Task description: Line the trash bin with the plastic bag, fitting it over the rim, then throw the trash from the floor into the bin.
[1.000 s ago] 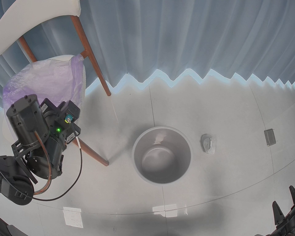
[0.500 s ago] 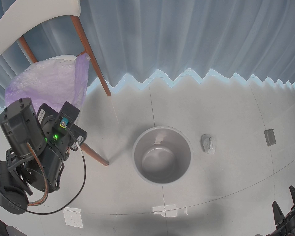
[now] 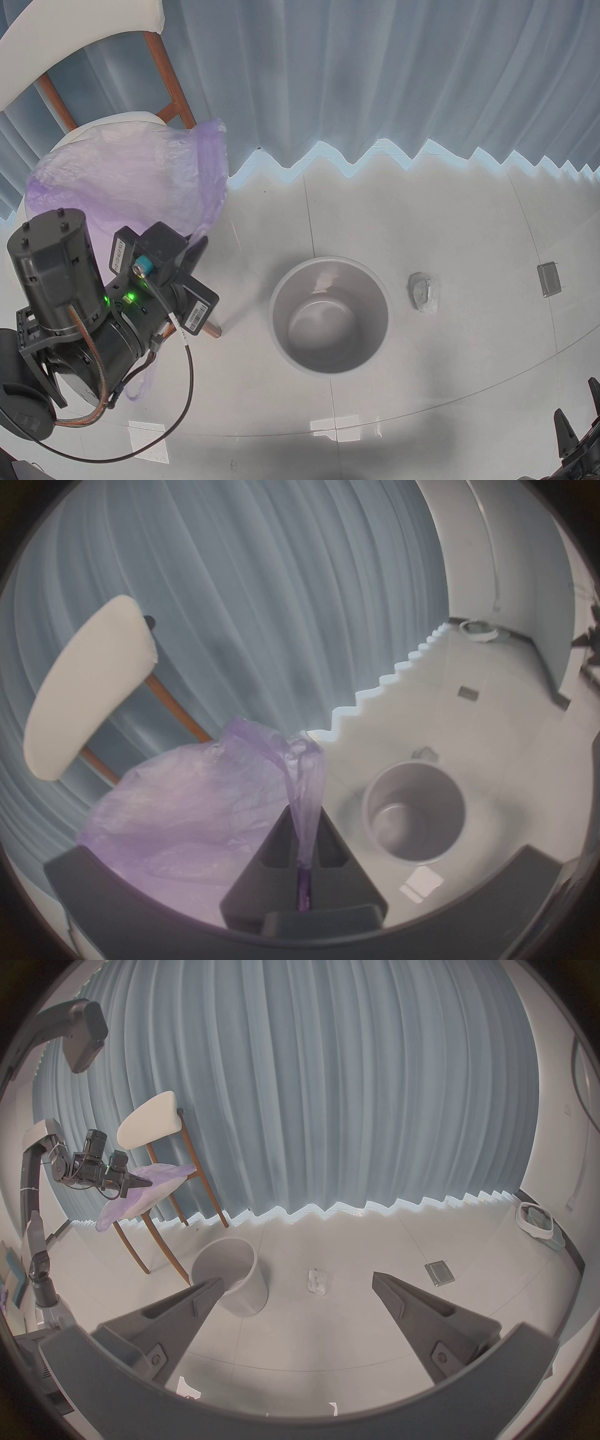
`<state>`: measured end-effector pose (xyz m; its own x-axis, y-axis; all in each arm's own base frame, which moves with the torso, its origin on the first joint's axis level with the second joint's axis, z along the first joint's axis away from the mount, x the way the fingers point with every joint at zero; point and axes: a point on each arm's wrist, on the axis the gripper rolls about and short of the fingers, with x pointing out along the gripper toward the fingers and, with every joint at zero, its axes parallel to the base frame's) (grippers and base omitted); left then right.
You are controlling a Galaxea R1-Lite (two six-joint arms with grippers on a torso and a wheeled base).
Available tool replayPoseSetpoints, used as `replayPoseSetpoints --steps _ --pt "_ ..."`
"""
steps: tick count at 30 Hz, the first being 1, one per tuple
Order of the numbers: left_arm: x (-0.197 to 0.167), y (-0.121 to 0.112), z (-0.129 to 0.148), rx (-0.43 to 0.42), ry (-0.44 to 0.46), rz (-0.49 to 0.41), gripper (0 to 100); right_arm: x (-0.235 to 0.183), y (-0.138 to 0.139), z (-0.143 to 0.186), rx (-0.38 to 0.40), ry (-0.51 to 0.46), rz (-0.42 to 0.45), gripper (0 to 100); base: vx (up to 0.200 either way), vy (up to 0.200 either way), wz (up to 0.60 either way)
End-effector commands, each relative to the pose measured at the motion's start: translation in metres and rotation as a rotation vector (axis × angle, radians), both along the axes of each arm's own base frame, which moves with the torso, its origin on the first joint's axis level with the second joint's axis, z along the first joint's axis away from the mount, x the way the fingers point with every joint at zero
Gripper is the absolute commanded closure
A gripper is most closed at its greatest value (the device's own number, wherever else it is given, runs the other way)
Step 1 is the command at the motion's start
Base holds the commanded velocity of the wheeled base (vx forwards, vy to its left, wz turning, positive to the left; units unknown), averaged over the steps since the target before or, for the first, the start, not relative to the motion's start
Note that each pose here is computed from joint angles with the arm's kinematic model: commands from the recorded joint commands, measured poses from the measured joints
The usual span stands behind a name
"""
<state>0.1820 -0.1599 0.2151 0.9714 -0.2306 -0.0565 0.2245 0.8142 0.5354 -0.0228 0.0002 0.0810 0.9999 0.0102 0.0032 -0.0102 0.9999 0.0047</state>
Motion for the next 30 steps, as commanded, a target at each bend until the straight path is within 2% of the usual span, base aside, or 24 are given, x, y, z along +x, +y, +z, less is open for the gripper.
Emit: replayPoseSetpoints --steps 1,9,12,17,24,26,27,30 --pt "-0.006 0.002 0.011 -0.079 0.025 -0.083 100 0.0 0.0 -0.005 0.0 0.002 0.001 0 0.0 0.0 0.0" --pt "-0.021 0.013 0.02 -0.212 0.174 -0.159 100 0.0 0.0 -0.005 0.0 0.002 0.001 0 0.0 0.0 0.0" --pt "-0.03 0.018 0.023 -0.247 0.224 -0.252 100 0.0 0.0 -0.005 0.0 0.002 0.001 0 0.0 0.0 0.0" --pt "-0.035 0.02 0.027 -0.383 0.274 -0.288 100 0.0 0.0 -0.005 0.0 0.002 0.001 0 0.0 0.0 0.0" --pt "-0.044 0.019 0.027 -0.57 0.397 -0.396 100 0.0 0.0 -0.005 0.0 0.002 0.001 0 0.0 0.0 0.0" --pt "-0.044 0.019 0.027 -0.57 0.397 -0.396 100 0.0 0.0 -0.005 0.0 0.002 0.001 0 0.0 0.0 0.0" --pt "-0.059 0.016 0.029 -0.691 0.472 -0.45 100 0.0 0.0 -0.005 0.0 0.002 0.001 0 0.0 0.0 0.0" --pt "-0.068 0.014 0.033 -0.763 0.516 -0.494 100 0.0 0.0 -0.005 0.0 0.002 0.001 0 0.0 0.0 0.0"
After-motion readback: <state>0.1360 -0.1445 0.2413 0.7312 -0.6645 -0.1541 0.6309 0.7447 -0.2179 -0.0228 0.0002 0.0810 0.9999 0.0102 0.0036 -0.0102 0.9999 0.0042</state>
